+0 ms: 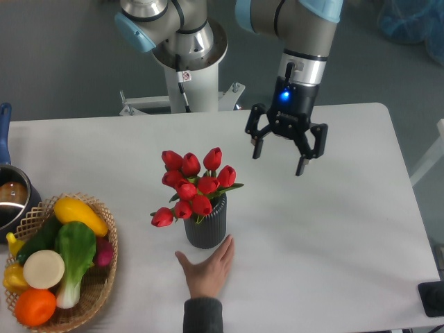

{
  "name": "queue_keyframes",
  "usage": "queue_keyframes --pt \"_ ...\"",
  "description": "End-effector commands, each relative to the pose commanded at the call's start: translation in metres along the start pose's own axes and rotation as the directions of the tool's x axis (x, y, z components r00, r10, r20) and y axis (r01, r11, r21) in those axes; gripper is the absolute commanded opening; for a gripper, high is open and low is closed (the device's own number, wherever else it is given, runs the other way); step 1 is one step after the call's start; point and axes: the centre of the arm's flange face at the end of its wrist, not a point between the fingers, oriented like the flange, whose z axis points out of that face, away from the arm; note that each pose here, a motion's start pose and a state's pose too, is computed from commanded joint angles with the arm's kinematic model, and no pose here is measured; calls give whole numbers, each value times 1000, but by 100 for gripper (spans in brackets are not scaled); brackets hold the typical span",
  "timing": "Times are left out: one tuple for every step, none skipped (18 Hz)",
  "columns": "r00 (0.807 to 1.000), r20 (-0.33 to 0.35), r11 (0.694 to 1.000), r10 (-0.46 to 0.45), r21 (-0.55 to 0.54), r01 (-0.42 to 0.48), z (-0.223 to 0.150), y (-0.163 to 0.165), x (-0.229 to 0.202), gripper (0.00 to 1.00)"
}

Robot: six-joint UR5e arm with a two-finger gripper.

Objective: Insert the flowers into the vase
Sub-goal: 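Open the gripper and raise it away from the tulips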

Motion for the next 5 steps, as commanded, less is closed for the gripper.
queue_keyframes --pt "1000 -5 998 13 -64 -13 4 1 5 100" --pt "1000 1 994 21 -109 -21 4 2 6 100" --pt "1000 12 990 23 -141 -21 3 4 3 100" --pt "1000 13 986 23 -165 -20 1 5 0 100" --pt "1000 3 982 14 -188 -14 1 9 0 100"
